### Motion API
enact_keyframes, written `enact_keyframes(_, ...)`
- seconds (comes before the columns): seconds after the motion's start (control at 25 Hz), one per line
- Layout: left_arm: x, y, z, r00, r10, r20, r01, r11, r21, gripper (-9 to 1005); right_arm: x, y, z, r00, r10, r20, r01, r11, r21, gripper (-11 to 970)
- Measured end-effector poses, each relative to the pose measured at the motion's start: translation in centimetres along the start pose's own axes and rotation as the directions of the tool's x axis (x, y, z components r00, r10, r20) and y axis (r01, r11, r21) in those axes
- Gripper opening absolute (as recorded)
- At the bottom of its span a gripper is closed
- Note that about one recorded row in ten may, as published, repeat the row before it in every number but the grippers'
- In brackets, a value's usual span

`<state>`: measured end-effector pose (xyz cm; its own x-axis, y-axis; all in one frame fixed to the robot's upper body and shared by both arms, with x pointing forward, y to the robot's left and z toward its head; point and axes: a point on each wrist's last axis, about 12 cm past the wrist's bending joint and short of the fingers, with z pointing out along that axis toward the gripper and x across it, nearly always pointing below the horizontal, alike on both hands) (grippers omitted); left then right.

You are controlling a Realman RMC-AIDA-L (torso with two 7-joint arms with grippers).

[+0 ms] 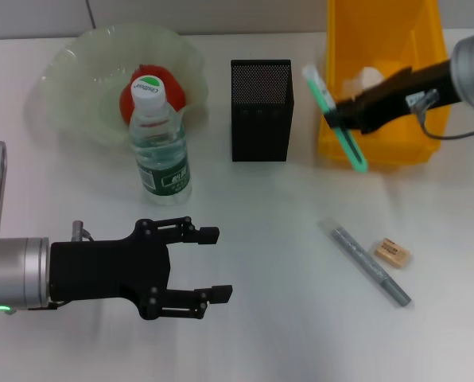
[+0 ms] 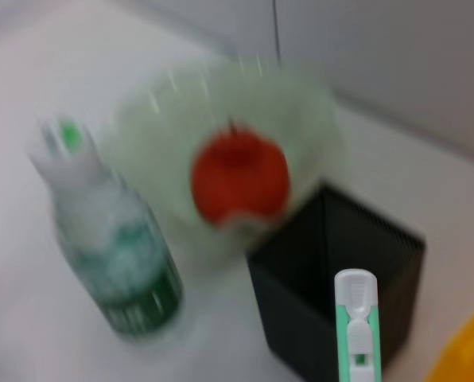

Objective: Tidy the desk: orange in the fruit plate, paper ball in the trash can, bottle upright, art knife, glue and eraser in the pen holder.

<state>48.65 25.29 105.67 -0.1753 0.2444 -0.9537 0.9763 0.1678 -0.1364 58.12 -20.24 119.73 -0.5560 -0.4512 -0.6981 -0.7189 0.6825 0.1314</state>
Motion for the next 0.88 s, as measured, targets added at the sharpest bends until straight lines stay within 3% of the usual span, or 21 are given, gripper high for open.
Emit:
enact_keyframes(0.2, 0.0, 0.0, 0.0, 1.0, 0.0, 0.001, 0.0, 1.0, 0.0, 799, -0.1, -0.9, -2.0, 0.968, 0.046, 0.248, -0.015, 0.992, -0.126, 164)
enact_keyframes(0.36, 0.0, 0.0, 0.0, 1.0, -0.001, 0.001, 0.001, 1.0, -0.002, 799, 0.6, -2.6, -2.1, 0.915, 0.113, 0.387, -0.042, 0.981, -0.188, 164)
enact_keyframes(0.56, 0.0, 0.1, 0.1, 1.0, 0.0, 0.0, 0.0, 1.0, -0.005, 800, 3.1, -5.0, 0.4, 0.811, 0.22, 0.542, -0.095, 0.964, -0.249, 168)
enact_keyframes(0.76, -0.1, 0.2, 0.2, 1.0, 0.001, 0.002, -0.001, 1.0, -0.001, 800, 4.2, -4.9, 2.8, 0.758, 0.21, 0.618, -0.062, 0.966, -0.252, 172)
enact_keyframes(0.88, -0.1, 0.2, 0.3, 1.0, -0.002, 0.005, 0.002, 1.0, 0.002, 800, 4.6, -4.2, 4.6, 0.741, 0.119, 0.661, 0.022, 0.979, -0.201, 174)
